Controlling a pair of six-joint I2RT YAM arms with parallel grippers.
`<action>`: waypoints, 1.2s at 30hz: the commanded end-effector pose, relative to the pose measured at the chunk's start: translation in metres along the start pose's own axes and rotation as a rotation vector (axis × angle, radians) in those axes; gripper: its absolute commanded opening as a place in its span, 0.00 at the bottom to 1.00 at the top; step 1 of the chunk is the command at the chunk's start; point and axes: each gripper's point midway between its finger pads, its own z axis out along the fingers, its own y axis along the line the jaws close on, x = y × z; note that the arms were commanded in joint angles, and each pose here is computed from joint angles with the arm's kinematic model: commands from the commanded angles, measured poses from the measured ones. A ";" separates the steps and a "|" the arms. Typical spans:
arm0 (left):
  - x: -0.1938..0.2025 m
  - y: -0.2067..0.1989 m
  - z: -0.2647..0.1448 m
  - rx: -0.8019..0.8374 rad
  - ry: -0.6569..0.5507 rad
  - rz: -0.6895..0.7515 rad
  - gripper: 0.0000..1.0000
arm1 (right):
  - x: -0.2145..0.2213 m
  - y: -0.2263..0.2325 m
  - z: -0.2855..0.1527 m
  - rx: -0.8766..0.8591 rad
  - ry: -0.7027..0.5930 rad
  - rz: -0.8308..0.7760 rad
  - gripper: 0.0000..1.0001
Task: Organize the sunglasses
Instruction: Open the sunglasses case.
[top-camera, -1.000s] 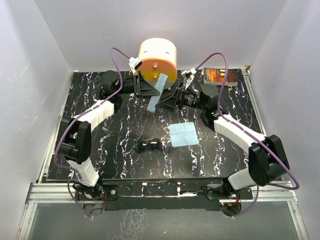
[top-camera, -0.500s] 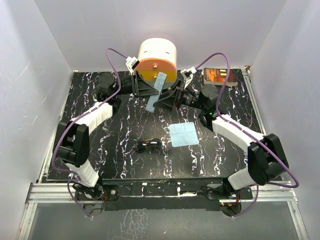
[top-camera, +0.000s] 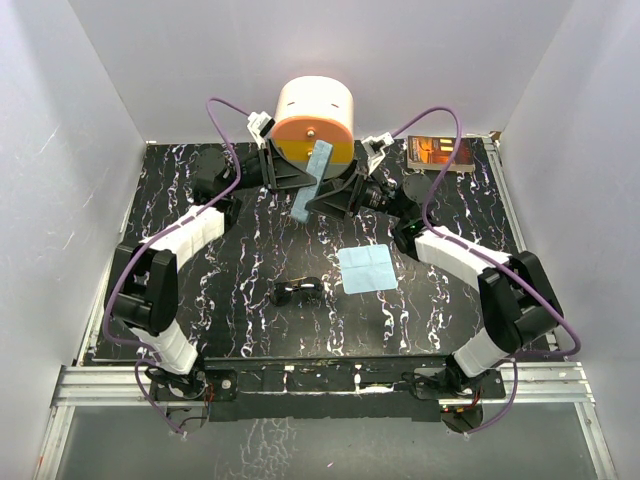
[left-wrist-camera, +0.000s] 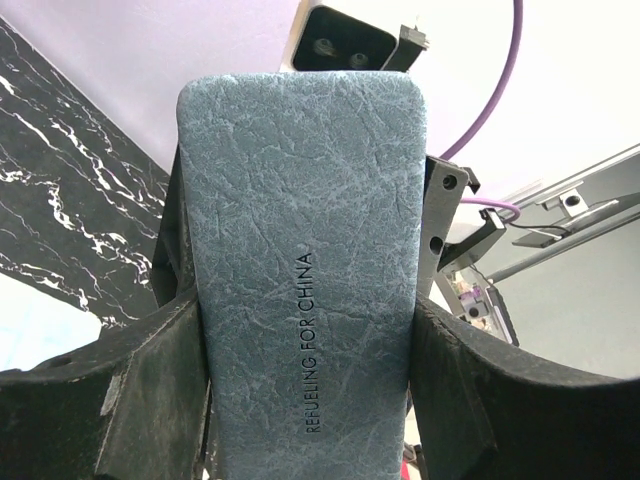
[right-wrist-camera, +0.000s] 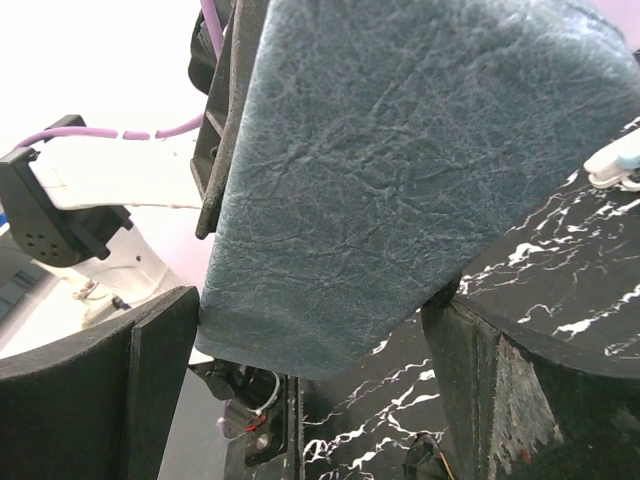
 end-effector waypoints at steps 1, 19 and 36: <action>0.014 -0.054 0.006 0.084 0.035 0.101 0.00 | -0.021 0.016 0.007 -0.098 -0.093 -0.088 0.99; 0.019 -0.033 0.006 0.022 0.052 0.128 0.00 | -0.036 0.022 0.014 -0.074 -0.095 -0.045 0.96; 0.023 -0.059 0.001 0.067 0.044 0.111 0.00 | -0.024 0.010 0.007 -0.059 -0.121 0.035 0.08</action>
